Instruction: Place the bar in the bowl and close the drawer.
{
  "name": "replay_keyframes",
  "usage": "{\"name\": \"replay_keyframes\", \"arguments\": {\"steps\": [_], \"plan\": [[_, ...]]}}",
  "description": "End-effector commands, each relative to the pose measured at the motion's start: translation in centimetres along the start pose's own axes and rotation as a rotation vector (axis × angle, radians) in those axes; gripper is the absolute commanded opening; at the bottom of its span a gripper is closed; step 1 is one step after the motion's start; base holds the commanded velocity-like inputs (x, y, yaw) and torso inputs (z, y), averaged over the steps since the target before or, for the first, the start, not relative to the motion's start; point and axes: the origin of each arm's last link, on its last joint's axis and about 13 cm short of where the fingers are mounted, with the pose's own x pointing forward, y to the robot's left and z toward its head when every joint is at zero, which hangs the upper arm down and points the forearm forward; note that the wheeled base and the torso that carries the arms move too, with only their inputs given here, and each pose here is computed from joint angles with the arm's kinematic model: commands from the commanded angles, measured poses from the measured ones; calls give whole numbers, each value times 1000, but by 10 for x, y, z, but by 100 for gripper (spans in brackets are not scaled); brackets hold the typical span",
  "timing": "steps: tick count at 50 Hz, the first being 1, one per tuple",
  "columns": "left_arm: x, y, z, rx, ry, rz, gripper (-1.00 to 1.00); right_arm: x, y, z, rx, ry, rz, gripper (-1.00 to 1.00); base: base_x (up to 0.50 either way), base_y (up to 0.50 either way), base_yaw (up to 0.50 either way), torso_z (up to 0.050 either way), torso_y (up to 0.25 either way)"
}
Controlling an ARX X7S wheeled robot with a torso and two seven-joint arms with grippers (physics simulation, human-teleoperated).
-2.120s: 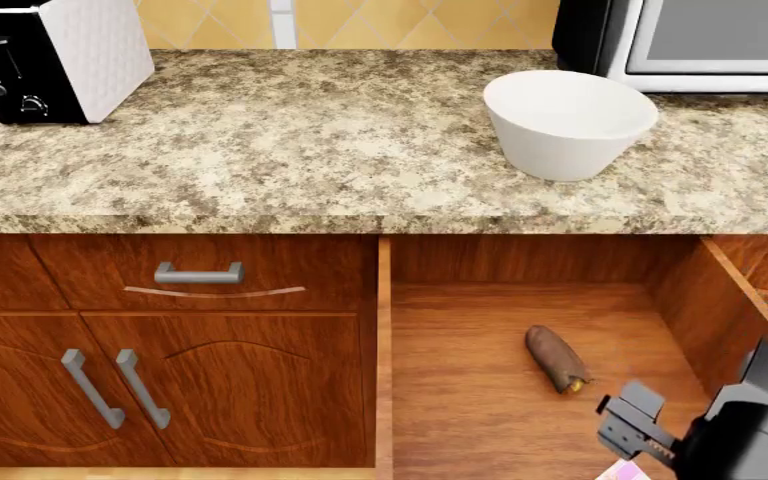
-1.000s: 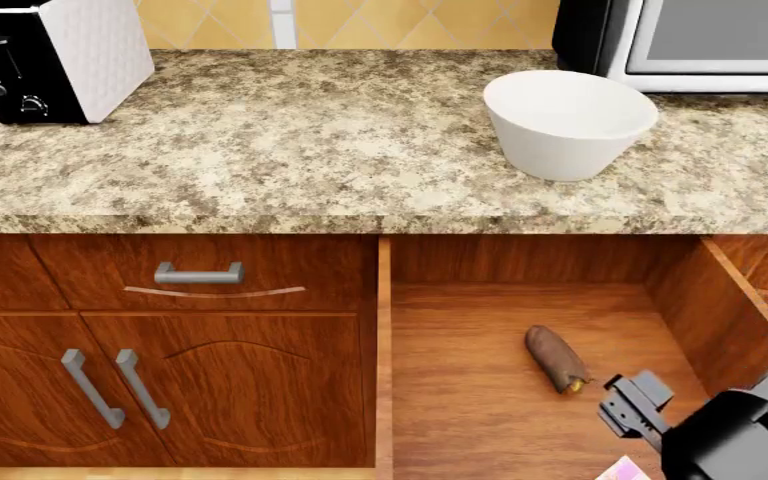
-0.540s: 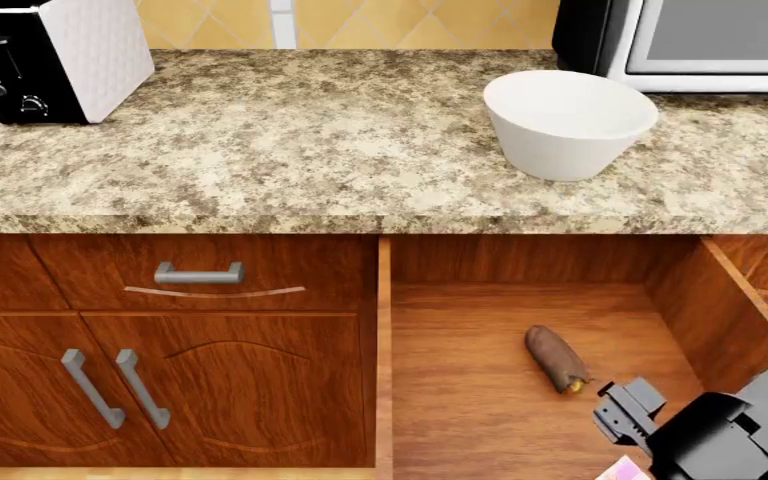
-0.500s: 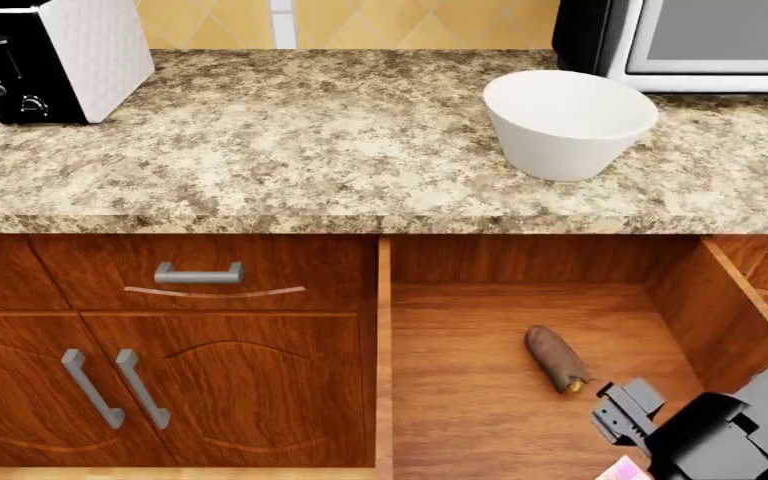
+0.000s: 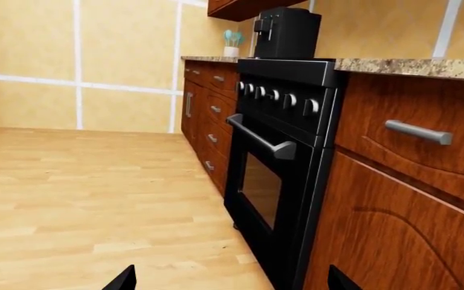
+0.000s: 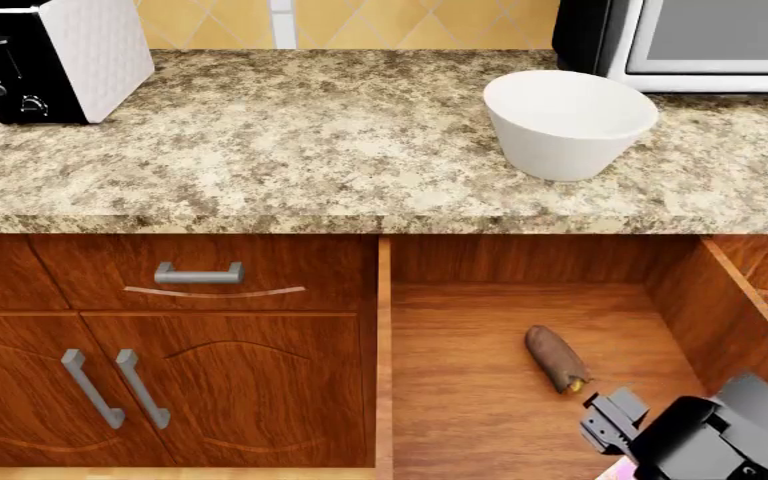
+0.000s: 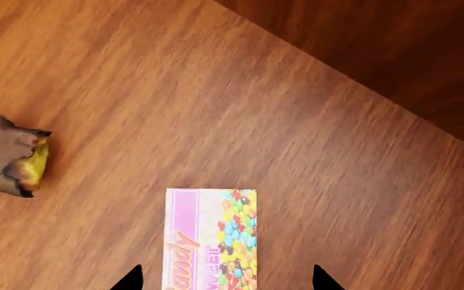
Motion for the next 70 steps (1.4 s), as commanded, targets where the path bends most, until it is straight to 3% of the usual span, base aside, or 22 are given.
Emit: {"name": "replay_keyframes", "arguments": {"steps": [1,28,70], "plan": [[1,-1,0,-2,-2,-1,100,5,2,-6,-36,9,-7,100,0,0,0,0,0],[4,-8,-2,8,4,-11,100,12,13,-13,-67,46,15,100,0,0,0,0,0],[6,-9,2,16,-7,-22,100,26,15,-21,-72,85,-2,100,0,0,0,0,0]]}}
